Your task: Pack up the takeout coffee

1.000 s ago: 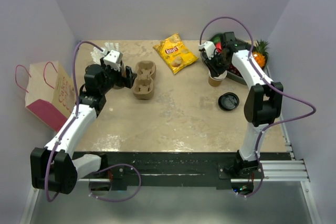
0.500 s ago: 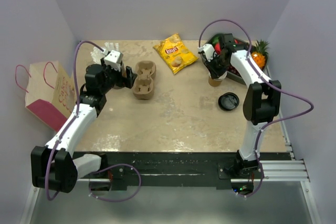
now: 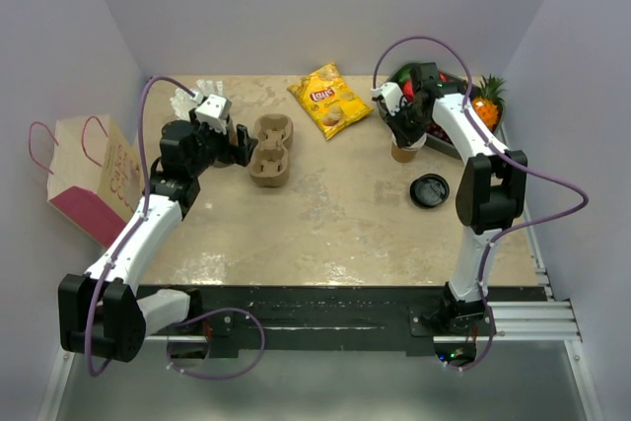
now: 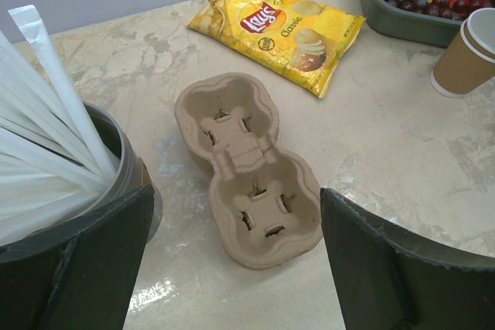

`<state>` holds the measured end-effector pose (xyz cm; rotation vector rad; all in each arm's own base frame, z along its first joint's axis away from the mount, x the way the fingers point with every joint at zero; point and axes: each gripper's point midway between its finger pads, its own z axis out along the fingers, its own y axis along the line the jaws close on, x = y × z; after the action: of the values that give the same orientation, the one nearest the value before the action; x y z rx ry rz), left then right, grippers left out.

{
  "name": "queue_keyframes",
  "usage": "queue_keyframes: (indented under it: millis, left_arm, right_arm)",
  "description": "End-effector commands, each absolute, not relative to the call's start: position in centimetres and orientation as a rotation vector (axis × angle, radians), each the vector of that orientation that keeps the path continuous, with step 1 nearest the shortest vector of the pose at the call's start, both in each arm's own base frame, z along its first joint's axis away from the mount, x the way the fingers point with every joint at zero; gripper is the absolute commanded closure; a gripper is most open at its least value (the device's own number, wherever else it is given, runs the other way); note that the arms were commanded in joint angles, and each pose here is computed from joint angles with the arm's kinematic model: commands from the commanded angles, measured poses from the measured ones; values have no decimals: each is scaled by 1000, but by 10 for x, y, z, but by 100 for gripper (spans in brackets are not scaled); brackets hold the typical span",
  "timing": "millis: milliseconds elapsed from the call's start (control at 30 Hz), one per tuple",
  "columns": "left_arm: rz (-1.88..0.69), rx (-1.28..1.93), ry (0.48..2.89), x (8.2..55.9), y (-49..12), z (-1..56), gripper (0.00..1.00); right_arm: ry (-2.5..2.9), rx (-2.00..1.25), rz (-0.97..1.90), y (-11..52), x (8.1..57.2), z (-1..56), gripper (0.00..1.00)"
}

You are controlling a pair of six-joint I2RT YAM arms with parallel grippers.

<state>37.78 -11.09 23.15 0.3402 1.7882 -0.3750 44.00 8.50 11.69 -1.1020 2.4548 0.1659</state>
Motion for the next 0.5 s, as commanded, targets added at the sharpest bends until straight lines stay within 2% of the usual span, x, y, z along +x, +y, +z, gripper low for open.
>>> queue_keyframes:
  millis: [0,200,233,467]
  left_arm:
    - [-380,344,1721,383,-114,247,8]
    - [-380,346,1721,382,-115,247,8]
    - [-379,345,1722,382,-114,246,8]
    - [-380,346,1720,383,-115,247,8]
  right_arm:
    - [2382,-1093,160,89,450,142,80]
    - [2384,-1087,162,90,450,141,83]
    - [2380,-1084,161,90,451,142,88]
    - [2325,-1031,119,90,458,165,100]
